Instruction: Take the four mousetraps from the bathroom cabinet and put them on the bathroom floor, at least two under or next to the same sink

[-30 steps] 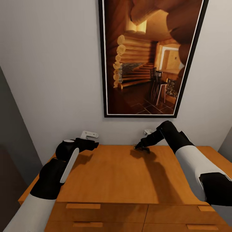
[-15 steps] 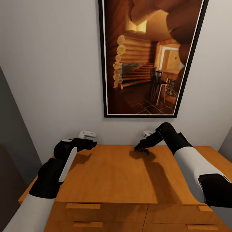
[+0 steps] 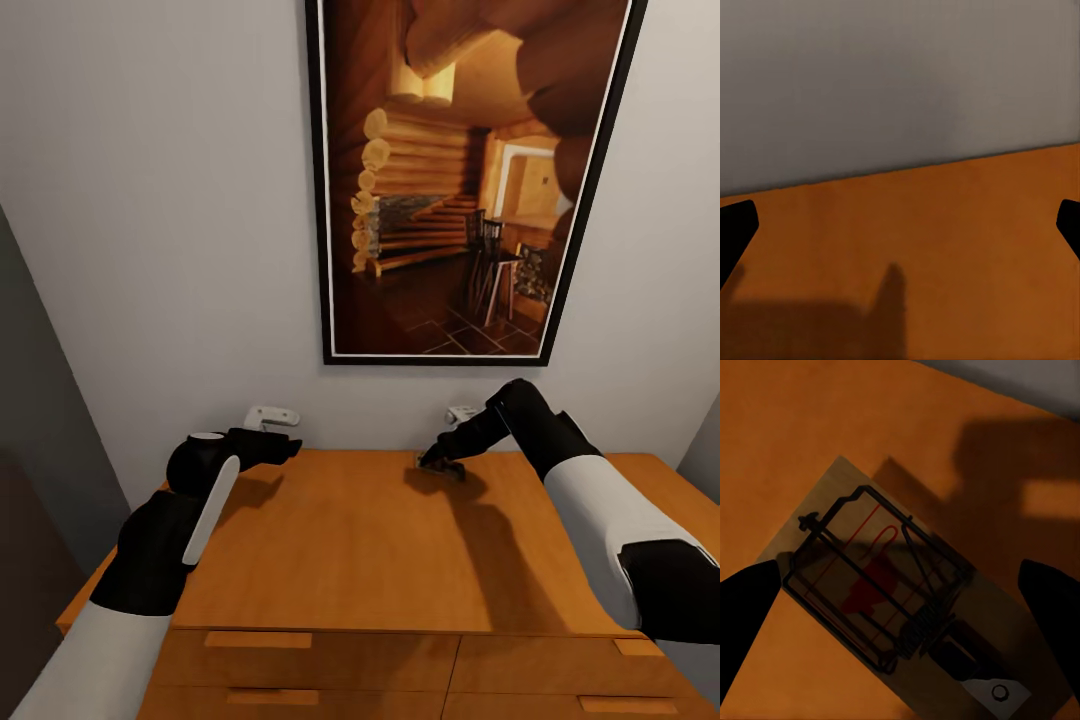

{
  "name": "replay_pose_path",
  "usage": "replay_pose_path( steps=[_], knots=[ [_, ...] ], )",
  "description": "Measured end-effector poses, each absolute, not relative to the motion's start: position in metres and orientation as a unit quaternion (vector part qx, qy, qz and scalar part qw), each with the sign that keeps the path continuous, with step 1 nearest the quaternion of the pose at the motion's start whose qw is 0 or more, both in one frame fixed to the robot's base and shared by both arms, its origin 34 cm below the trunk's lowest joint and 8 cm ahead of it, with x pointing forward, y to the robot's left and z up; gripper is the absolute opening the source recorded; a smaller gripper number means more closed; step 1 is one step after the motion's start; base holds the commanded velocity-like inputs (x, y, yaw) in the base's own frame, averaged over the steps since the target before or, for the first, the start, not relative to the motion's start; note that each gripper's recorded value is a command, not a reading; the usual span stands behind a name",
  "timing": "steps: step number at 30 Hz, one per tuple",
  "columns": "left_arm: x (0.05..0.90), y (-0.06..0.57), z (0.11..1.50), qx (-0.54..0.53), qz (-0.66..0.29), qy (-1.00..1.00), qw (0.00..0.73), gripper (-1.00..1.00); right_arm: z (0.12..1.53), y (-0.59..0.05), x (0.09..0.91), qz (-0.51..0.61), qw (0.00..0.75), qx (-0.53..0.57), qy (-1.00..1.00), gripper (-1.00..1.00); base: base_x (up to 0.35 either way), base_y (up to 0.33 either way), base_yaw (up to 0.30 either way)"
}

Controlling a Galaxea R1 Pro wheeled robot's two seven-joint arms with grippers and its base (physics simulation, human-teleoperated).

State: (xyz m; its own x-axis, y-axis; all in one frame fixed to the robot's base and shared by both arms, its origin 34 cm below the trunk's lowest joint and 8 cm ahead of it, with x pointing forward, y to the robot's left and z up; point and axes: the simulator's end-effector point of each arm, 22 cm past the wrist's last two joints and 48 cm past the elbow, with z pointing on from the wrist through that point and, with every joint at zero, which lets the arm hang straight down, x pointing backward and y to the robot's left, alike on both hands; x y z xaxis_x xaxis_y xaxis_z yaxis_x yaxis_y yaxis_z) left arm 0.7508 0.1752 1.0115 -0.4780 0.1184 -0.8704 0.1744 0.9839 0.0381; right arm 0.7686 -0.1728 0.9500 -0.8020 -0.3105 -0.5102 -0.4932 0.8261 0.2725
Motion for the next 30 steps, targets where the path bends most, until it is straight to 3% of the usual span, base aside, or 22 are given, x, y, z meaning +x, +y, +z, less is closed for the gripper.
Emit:
replay_pose_path(
  steps=[13,30],
  knots=[
    [0.748,0.139,1.005,0.112,-0.063,0.858,0.497,1.00,0.909,-0.129,0.740,0.212,0.186,-0.247,0.927,-1.00,0.000,0.000,0.000],
    [0.747,0.129,0.987,0.106,-0.087,0.870,0.474,1.00,0.913,-0.123,0.736,0.210,0.216,-0.270,0.915,-1.00,0.000,0.000,0.000]
  ],
)
